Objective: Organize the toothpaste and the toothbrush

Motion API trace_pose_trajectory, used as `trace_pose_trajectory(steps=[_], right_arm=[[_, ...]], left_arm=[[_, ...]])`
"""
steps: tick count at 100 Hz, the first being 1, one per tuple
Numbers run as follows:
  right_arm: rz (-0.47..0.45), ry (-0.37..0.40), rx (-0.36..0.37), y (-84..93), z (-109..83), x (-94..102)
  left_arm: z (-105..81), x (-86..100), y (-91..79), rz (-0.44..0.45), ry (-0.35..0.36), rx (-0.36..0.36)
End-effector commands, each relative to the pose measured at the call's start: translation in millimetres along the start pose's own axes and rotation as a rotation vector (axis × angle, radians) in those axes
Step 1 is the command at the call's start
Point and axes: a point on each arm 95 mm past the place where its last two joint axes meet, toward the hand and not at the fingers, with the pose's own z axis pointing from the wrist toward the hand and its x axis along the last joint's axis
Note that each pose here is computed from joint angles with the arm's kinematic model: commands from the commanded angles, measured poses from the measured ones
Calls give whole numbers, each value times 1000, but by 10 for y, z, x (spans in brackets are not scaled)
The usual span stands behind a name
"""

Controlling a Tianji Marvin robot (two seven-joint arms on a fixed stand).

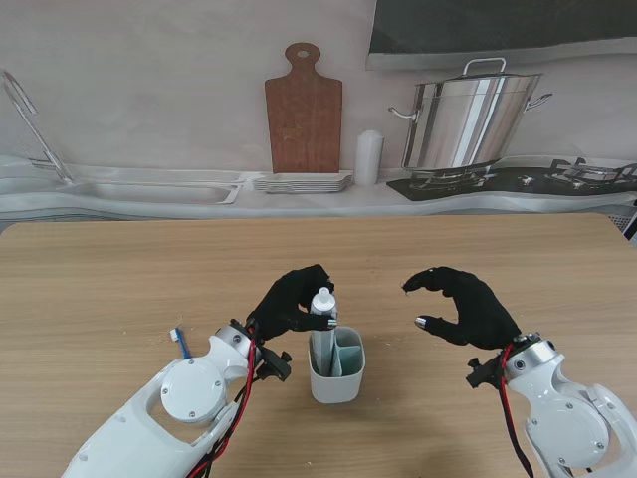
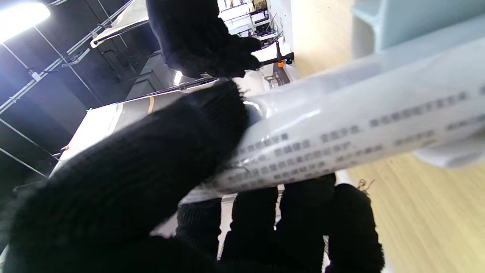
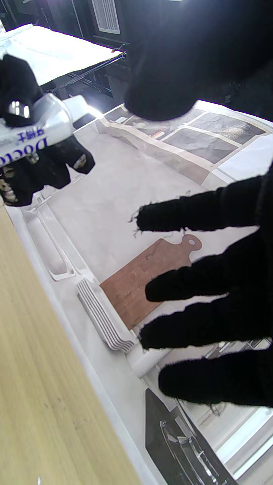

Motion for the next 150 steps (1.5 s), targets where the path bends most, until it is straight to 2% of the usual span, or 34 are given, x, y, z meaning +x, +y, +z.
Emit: trace_pose_trajectory(steps=[1, 23, 44, 94, 150], right_arm=[[2, -6, 22, -50, -28, -7], [3, -8, 26, -55, -27, -14], [4, -11, 29, -59, -26, -18], [8, -17, 33, -67, -35, -21], [9, -24, 37, -84, -40, -25]], left_arm=[[31, 19, 43, -16, 7, -16], [51, -104, 31, -16, -19, -20], [39, -122, 29, -9, -31, -22], [1, -126, -5, 56, -9, -57], [-12, -92, -42, 80, 12, -36]])
